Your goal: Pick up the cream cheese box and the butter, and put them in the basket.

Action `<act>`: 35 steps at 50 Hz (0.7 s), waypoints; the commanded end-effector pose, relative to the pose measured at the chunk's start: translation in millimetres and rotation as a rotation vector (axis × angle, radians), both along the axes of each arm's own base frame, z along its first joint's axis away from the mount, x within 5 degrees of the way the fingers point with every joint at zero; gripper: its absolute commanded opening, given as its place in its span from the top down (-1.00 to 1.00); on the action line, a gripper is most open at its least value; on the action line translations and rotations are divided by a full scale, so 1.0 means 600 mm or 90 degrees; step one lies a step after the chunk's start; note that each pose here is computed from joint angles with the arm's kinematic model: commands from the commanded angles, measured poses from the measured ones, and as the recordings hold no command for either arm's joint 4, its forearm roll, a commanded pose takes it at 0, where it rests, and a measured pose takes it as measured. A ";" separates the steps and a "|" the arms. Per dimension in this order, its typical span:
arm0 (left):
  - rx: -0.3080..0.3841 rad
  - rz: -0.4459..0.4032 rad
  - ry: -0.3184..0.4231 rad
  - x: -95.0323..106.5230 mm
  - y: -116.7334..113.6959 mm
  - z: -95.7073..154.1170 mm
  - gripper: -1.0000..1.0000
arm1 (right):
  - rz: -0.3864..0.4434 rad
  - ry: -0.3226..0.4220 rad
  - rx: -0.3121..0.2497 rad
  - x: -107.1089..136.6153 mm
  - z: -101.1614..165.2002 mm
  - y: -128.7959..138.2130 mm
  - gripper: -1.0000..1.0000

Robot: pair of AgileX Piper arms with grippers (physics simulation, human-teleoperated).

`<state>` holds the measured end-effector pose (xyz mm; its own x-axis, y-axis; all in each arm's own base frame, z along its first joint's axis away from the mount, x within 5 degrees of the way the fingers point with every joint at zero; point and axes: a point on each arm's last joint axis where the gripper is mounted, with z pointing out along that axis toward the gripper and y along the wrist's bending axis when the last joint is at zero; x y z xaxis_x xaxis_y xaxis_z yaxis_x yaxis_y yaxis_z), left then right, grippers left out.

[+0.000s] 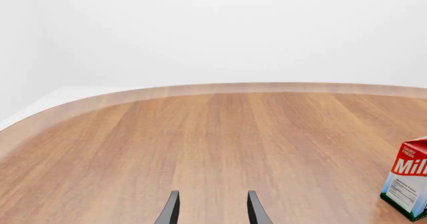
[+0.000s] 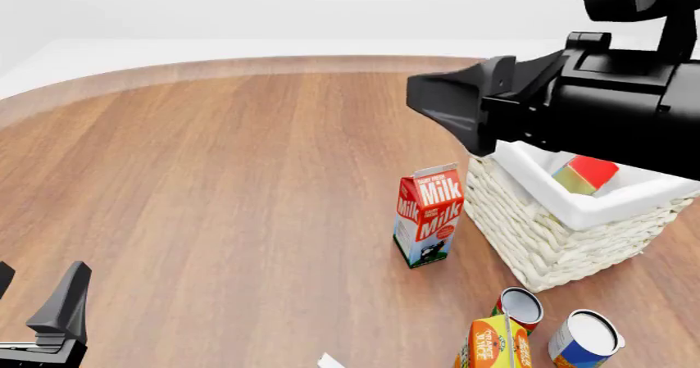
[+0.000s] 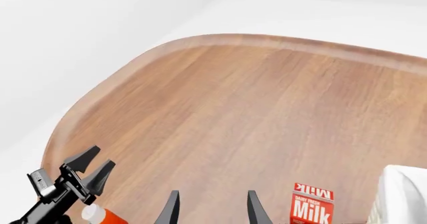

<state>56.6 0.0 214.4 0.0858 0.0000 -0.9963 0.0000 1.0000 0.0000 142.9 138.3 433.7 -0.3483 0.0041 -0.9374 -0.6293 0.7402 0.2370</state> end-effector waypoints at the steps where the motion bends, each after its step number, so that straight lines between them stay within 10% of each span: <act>1: 0.000 0.000 0.000 0.000 0.000 0.000 -1.00 | 0.024 0.015 -0.017 0.001 -0.008 0.020 -1.00; 35: 0.000 0.000 0.000 0.000 0.000 0.000 -1.00 | 0.150 0.080 -0.093 -0.011 -0.060 0.129 -1.00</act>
